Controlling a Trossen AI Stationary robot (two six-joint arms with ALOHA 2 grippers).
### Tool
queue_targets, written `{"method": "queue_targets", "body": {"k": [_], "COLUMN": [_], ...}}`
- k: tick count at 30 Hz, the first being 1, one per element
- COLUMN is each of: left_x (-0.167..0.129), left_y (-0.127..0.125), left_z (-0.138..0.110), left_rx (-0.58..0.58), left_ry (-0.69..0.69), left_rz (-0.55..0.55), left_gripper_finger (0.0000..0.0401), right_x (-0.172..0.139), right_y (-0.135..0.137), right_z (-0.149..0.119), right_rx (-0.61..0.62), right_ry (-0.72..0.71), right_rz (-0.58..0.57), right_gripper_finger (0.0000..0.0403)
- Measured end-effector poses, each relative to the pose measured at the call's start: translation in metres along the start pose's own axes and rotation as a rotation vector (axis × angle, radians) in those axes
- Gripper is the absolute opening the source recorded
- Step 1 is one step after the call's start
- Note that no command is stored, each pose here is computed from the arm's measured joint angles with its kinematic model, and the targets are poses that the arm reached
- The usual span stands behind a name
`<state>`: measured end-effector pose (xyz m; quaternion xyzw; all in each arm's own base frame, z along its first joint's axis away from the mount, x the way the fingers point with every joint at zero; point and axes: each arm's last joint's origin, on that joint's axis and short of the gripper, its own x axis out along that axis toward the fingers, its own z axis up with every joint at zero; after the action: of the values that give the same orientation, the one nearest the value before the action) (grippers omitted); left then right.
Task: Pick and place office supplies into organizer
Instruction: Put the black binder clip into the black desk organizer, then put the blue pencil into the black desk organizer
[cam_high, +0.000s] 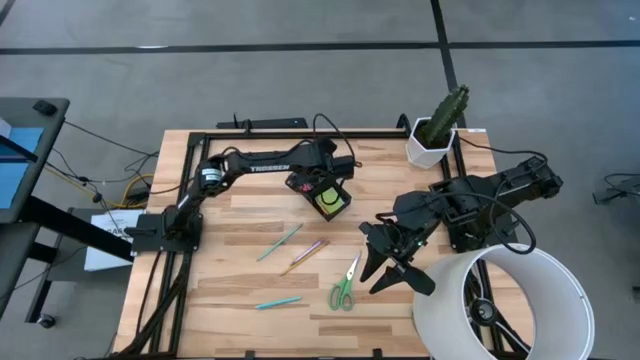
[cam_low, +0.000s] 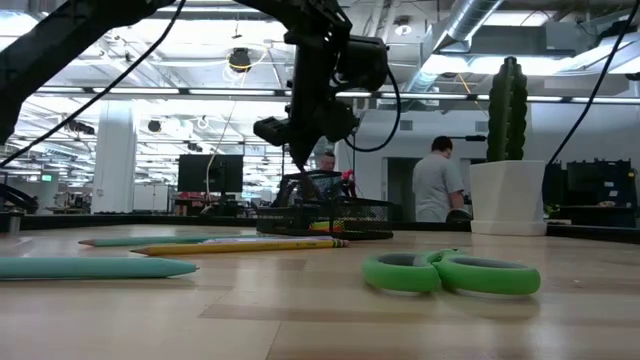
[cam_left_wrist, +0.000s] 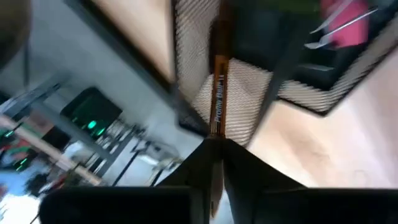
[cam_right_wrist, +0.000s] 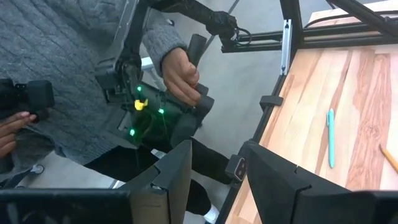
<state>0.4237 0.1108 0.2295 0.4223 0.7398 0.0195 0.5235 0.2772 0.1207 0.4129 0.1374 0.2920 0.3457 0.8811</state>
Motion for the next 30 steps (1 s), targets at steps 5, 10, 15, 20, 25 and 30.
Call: {"method": "queue_targets", "body": {"k": [5, 10, 15, 20, 25, 30], "left_x": [-0.002, -0.008, -0.023, -0.044, -0.088, -0.133], "left_y": [-0.002, -0.007, -0.022, -0.033, -0.035, -0.033], "left_z": [-0.001, 0.001, -0.005, -0.001, -0.023, -0.075], "left_rx": [-0.019, -0.068, -0.083, -0.345, -0.57, -0.795], "left_ry": [-0.027, 0.022, 0.143, 0.039, -0.173, -0.308], "left_rz": [-0.035, -0.008, -0.02, -0.131, -0.346, -0.373], "left_gripper_finger": [0.0074, 0.0119, 0.0138, 0.0139, 0.0139, 0.0139], "right_x": [0.0, 0.0, 0.0, 0.0, -0.001, -0.001], "right_y": [0.0, 0.0, 0.0, 0.0, -0.001, -0.001], "right_z": [0.0, -0.001, -0.001, 0.0, 0.001, 0.002], "right_rx": [-0.007, -0.006, -0.006, -0.006, -0.011, -0.007], "right_ry": [0.003, 0.005, 0.005, 0.005, -0.011, -0.017], "right_rz": [-0.001, -0.001, -0.001, -0.001, 0.0, 0.001], "right_gripper_finger": [0.0139, 0.0138, 0.0135, 0.0134, 0.0133, 0.0134]}}
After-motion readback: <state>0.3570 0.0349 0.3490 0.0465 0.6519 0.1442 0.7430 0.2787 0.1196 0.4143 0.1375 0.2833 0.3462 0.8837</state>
